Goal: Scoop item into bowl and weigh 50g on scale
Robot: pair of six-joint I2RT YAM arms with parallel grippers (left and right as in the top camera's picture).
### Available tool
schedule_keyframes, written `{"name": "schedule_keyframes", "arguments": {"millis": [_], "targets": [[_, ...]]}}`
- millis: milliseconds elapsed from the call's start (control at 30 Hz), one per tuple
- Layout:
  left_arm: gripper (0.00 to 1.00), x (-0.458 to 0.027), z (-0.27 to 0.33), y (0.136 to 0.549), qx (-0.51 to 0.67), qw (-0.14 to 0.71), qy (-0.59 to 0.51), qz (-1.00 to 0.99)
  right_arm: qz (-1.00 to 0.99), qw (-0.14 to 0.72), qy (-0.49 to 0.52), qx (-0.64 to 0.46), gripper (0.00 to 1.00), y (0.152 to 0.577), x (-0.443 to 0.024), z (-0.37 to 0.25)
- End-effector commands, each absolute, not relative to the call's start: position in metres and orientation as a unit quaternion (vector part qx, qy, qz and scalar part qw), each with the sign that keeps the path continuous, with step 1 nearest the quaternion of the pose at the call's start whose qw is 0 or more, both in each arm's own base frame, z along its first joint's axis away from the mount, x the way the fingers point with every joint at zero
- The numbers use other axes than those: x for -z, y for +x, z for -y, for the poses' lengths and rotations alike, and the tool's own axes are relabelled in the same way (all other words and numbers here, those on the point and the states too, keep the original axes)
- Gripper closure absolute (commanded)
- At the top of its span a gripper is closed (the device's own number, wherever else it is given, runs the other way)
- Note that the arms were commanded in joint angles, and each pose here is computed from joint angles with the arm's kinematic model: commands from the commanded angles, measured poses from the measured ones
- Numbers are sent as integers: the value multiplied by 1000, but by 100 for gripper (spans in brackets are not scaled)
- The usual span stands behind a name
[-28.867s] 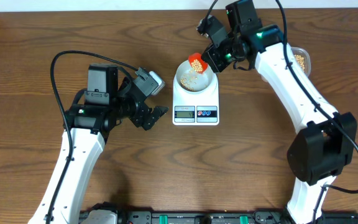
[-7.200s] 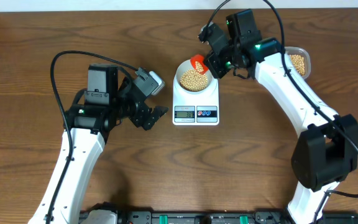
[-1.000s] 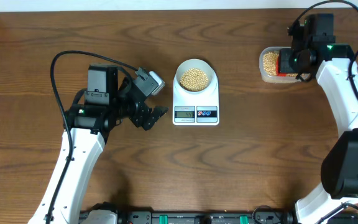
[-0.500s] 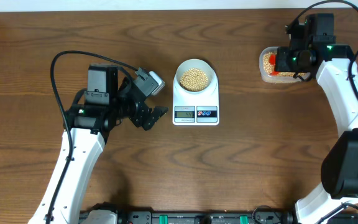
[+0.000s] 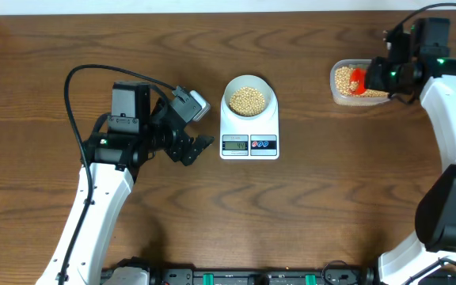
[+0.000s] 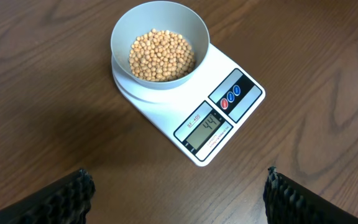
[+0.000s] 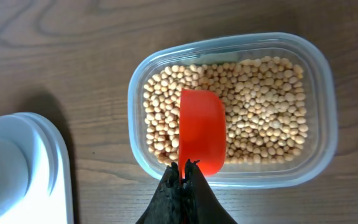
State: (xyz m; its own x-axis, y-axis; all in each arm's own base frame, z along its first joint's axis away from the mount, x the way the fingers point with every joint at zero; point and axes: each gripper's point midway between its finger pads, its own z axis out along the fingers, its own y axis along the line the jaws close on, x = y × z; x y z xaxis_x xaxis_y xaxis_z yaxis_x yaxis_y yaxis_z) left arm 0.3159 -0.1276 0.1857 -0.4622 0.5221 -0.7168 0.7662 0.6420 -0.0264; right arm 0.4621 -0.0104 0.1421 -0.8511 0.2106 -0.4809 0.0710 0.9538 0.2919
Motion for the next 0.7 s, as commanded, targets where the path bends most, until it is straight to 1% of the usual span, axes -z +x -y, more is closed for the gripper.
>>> {"name": "schedule_keyframes", "arguments": {"millis": [0,267,367,667], "targets": [[11,-184,130,313,185,344,381,-838,-950,256,91,-158,99,461,-138,14],[11,-184,130,313,185,344,381,-838,-949,259,97,-151,99,460,-138,26],[11,-184,130,313,185,344,381,-838,-952,260,85,-139,99,460,-136,28],[10,-184,130,313,185,344,381,-838,-956,249,87,-131,99,454,-121,30]]}}
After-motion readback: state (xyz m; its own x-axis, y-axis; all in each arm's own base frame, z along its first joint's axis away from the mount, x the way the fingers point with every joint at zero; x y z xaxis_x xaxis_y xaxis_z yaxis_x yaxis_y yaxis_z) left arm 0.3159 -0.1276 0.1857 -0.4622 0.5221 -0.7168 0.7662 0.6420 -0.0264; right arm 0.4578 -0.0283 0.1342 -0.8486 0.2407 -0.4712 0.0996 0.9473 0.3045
